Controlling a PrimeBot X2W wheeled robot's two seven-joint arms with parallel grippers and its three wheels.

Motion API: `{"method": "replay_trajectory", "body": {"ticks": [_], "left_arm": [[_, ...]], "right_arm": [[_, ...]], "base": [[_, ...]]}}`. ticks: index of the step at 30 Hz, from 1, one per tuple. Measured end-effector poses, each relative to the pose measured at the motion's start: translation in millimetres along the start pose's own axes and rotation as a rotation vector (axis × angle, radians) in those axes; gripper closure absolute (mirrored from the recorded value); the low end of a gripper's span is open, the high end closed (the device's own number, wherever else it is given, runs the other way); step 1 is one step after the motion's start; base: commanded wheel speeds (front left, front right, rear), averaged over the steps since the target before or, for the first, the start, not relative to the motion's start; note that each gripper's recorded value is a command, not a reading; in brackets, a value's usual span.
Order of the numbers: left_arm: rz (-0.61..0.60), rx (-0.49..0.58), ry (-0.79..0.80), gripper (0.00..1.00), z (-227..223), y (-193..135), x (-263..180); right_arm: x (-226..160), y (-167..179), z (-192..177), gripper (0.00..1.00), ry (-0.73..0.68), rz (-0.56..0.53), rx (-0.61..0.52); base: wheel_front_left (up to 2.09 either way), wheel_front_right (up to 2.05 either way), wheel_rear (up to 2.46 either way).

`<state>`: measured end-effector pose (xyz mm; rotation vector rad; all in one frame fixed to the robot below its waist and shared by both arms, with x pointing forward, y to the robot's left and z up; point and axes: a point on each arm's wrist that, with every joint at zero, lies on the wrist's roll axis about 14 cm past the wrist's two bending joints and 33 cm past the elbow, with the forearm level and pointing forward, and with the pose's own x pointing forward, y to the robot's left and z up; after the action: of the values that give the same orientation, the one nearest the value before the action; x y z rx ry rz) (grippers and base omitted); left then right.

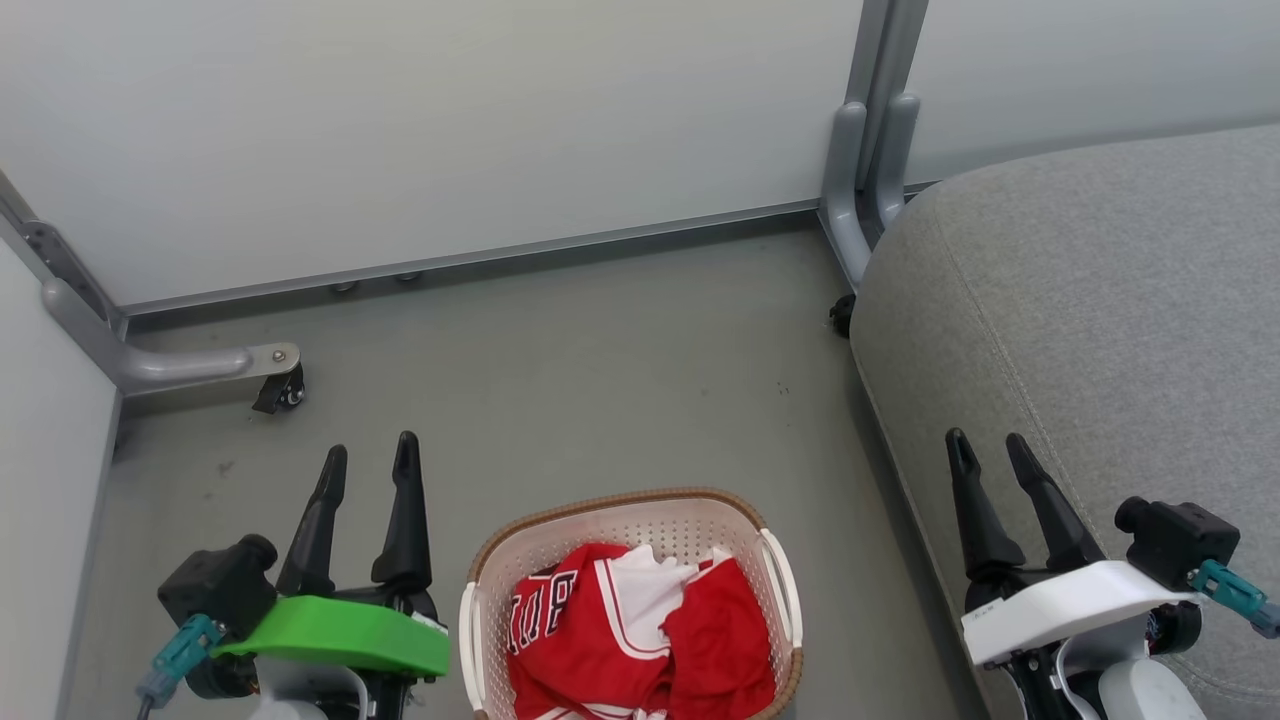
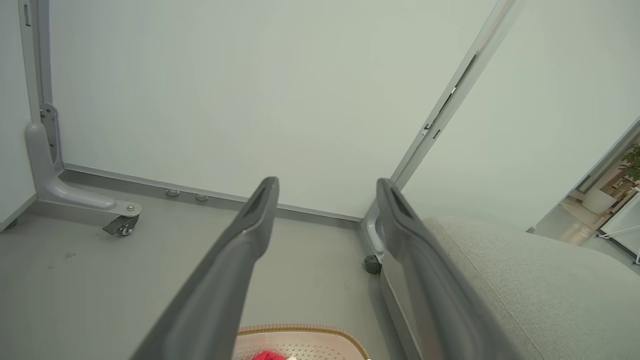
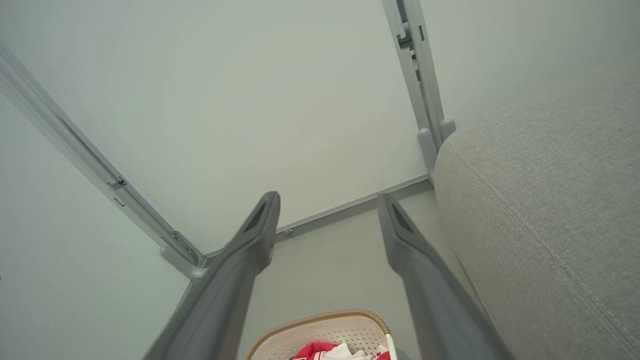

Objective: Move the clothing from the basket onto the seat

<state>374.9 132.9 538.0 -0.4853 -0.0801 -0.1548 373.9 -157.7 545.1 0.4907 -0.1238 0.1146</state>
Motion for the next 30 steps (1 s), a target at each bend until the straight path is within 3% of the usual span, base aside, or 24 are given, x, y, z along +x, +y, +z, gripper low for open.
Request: {"method": "replay_trajectory", "body": {"ticks": [11, 30], "left_arm": [[-0.039, 0.106, -0.01, 0.0, 0, -10, -1], [-0.033, 0.187, 0.018, 0.0, -15, -4, -13]], "right_arm": [[-2, 9, 0, 0.0, -0.008, 0.038, -0.108], [-8, 16, -1, 0.0, -0.024, 0.073, -0.235]], "base": [[0.0, 0.0, 0.0], [0.0, 0.0, 0.0]]}}
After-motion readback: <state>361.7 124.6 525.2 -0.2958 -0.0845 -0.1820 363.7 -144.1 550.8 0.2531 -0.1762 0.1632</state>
